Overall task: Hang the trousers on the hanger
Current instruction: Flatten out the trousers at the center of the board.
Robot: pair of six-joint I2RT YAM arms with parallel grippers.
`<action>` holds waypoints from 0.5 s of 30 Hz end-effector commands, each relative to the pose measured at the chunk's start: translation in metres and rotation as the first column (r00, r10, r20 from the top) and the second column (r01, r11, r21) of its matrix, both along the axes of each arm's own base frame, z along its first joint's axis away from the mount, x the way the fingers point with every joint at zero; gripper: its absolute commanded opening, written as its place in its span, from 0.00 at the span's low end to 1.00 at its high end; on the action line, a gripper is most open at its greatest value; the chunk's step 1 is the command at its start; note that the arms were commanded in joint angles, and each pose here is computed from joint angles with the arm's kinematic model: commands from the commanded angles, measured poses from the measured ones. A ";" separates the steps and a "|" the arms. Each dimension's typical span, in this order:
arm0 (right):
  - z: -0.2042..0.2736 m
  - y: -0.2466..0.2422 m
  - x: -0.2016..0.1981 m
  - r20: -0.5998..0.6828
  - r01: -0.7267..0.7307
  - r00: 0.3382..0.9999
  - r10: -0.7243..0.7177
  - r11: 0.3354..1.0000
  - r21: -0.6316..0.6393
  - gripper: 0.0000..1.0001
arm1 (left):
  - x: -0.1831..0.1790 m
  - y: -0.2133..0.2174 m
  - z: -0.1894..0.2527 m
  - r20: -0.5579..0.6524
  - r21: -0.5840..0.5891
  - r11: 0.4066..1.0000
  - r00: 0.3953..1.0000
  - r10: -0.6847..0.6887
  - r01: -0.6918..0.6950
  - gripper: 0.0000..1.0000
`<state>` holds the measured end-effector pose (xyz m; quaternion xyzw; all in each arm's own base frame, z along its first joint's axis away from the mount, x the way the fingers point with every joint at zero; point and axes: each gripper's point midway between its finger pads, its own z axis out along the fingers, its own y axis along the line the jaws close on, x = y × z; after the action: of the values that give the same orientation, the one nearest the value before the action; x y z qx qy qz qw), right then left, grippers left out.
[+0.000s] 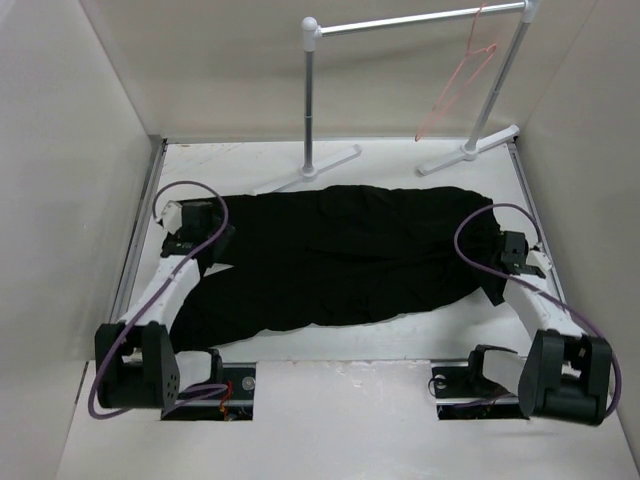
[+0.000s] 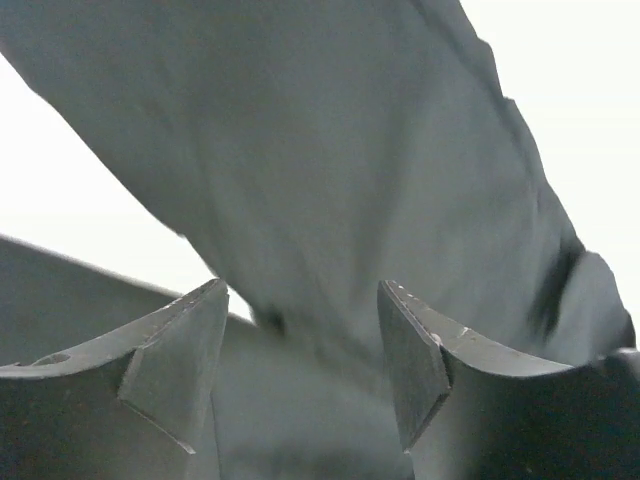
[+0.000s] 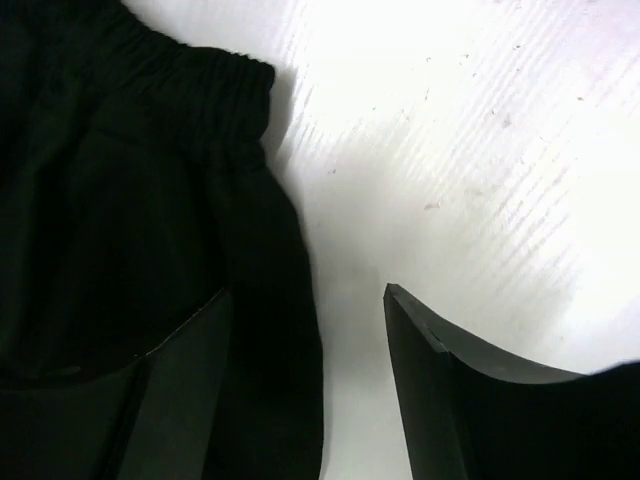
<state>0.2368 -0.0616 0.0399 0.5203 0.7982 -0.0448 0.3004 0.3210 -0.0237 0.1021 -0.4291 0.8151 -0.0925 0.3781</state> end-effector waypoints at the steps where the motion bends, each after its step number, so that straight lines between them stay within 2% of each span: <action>1: -0.011 0.002 0.017 -0.012 -0.026 1.000 0.027 0.999 0.039 0.65 | 0.040 0.017 0.016 0.087 -0.082 0.996 0.996 0.027 -0.020 0.59; 2: -0.016 0.003 0.017 -0.025 -0.016 1.000 0.018 0.999 0.049 0.62 | 0.048 0.026 0.013 0.084 -0.090 0.995 0.995 0.049 -0.041 0.59; 3: -0.021 0.003 0.019 -0.031 0.000 1.000 0.002 0.998 0.061 0.54 | 0.056 0.037 0.010 0.078 -0.087 0.994 0.994 0.075 -0.069 0.59; 5: -0.027 0.004 0.019 -0.036 0.028 0.999 -0.025 0.996 0.088 0.25 | 0.070 0.059 0.002 0.061 -0.074 0.990 0.990 0.129 -0.124 0.58; 7: -0.023 0.002 0.015 -0.024 0.051 0.998 -0.049 0.995 0.081 0.12 | 0.081 0.075 -0.011 0.027 -0.073 0.984 0.986 0.163 -0.161 0.57; 10: -0.010 -0.002 0.002 0.004 0.091 0.996 -0.091 0.994 0.057 0.08 | 0.093 0.098 -0.022 -0.004 -0.073 0.976 0.978 0.207 -0.207 0.57; 15: -0.003 0.002 -0.021 0.036 0.126 0.991 -0.129 0.989 0.073 0.07 | 0.082 0.139 -0.053 -0.125 -0.050 0.944 0.940 0.319 -0.327 0.56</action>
<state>0.2342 -0.0591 0.0399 0.5598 0.7698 -0.0157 0.3061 0.3999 0.0936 0.0437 -0.5584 0.7619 -0.0510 0.3242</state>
